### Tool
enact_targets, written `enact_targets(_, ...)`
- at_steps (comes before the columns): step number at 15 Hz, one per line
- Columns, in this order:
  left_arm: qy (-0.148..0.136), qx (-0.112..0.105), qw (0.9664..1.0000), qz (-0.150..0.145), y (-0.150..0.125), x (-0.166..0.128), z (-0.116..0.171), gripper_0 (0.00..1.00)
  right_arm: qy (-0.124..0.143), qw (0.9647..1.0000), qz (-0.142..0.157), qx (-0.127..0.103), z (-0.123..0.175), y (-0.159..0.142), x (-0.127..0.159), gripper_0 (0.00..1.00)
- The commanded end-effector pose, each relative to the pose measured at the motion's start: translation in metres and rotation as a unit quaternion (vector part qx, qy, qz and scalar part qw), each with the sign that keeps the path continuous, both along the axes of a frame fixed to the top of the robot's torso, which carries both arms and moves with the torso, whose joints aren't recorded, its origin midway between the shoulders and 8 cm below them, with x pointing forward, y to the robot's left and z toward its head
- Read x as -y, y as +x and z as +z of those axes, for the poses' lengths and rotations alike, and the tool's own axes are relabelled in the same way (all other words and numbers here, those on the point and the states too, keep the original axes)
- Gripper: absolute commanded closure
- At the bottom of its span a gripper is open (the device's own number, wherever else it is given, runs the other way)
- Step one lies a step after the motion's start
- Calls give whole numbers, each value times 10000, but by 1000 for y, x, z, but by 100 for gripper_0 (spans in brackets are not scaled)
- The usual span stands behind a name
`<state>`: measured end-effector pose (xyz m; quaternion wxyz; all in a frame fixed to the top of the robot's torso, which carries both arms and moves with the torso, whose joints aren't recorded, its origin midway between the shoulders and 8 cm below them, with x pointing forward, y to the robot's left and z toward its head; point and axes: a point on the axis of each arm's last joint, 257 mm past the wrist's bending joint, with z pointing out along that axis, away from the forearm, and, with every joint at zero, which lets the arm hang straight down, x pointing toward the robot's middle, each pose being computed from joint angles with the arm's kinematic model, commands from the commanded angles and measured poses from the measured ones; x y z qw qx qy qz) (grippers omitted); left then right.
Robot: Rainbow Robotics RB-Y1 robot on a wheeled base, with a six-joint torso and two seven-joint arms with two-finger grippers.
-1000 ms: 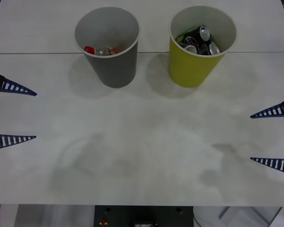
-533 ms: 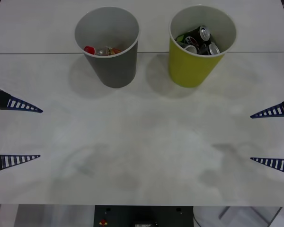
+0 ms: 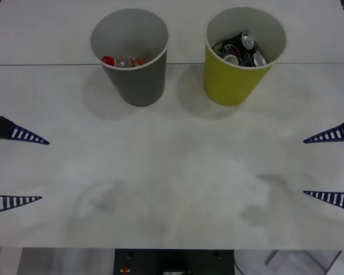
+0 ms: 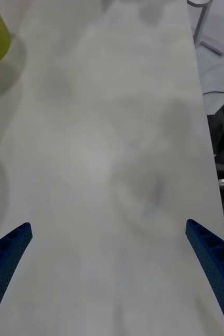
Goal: Put the can into the green bin and the plastic bottle into the gray bin
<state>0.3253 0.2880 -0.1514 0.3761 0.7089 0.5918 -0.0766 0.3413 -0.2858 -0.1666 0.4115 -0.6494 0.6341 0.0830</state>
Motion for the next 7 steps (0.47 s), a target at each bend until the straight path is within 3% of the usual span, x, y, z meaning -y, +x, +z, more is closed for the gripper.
enact_targets(1, 17, -61, 10000, 19, -3, -2, -4, 0, 0, 10000, 0, 0, 0, 0, 0, 0)
enact_targets(7, -32, -120, 9999, 36, -7, -2, -9, 0, 0, 10000, 0, 0, 0, 0, 0, 0)
